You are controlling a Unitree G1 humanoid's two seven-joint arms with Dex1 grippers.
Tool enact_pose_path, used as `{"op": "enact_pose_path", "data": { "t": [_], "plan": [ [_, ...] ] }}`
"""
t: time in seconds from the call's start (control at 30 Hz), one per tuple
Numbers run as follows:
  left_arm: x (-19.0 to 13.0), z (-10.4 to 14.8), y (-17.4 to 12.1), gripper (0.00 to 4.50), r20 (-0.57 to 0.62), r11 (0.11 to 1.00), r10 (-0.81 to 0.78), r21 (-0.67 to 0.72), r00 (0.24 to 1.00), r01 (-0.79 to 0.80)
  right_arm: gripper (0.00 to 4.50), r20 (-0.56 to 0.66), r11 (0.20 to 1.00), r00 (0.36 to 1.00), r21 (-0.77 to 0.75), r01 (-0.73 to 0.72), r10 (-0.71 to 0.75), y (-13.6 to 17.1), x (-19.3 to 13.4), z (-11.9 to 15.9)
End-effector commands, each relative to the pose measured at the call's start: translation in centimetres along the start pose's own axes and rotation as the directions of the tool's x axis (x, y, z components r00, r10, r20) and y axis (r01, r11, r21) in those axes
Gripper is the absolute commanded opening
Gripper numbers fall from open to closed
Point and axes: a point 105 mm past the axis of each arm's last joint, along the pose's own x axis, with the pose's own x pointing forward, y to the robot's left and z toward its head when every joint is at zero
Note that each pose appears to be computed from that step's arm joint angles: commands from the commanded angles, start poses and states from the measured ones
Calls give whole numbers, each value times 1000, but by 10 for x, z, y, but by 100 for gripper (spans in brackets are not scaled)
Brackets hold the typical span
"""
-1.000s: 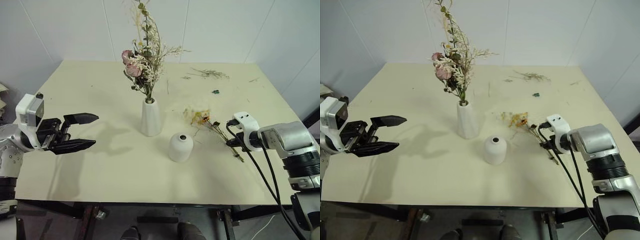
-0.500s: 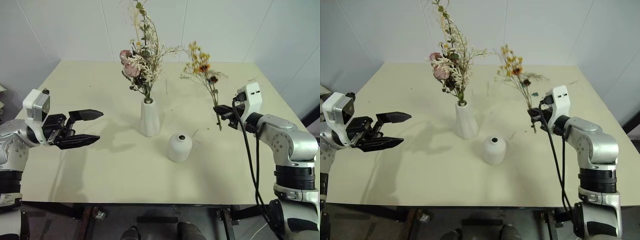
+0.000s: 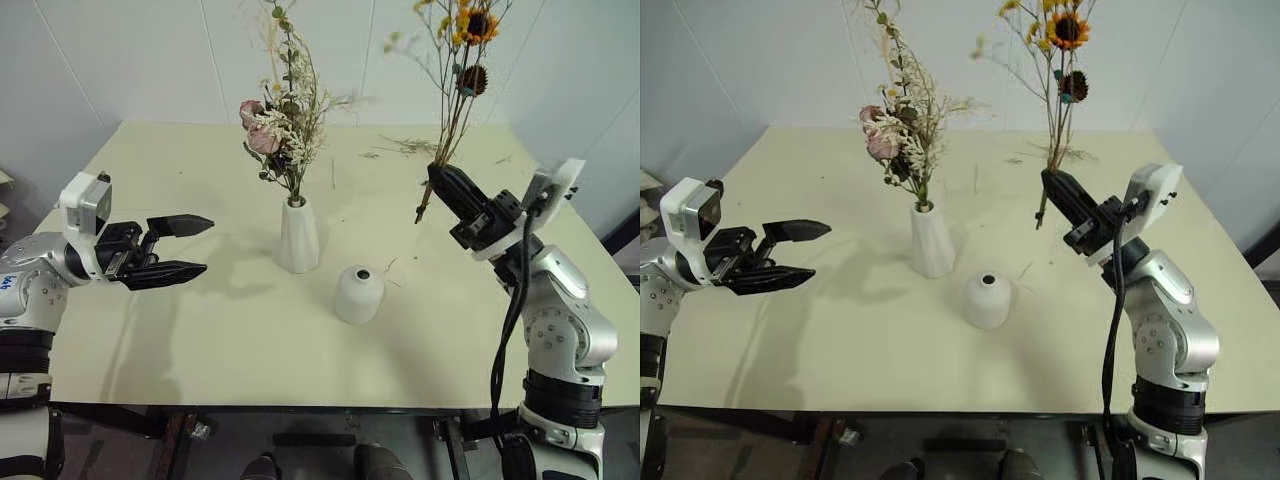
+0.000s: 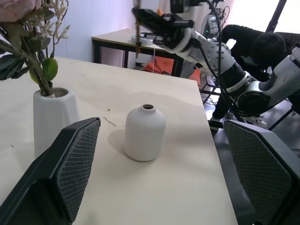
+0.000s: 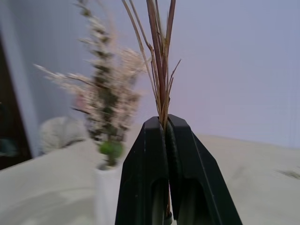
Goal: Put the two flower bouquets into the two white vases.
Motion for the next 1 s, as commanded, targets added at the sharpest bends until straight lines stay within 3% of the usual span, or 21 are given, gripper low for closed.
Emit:
{"op": "enact_pose_path", "data": {
  "t": [0.03, 0.2, 1.0],
  "plan": [
    [2, 9, -11, 450, 17, 992, -126, 32, 992, 125, 2, -38, 993, 992, 28, -116, 118, 26, -3, -3],
    [3, 9, -10, 450, 18, 991, -131, 29, 991, 131, 2, -128, 988, 981, 63, -140, 147, 33, -6, -23],
    [-1, 10, -12, 450, 14, 991, -127, 29, 992, 127, 2, -154, 985, 975, 91, -150, 162, 31, 21, -64]
  ]
}}
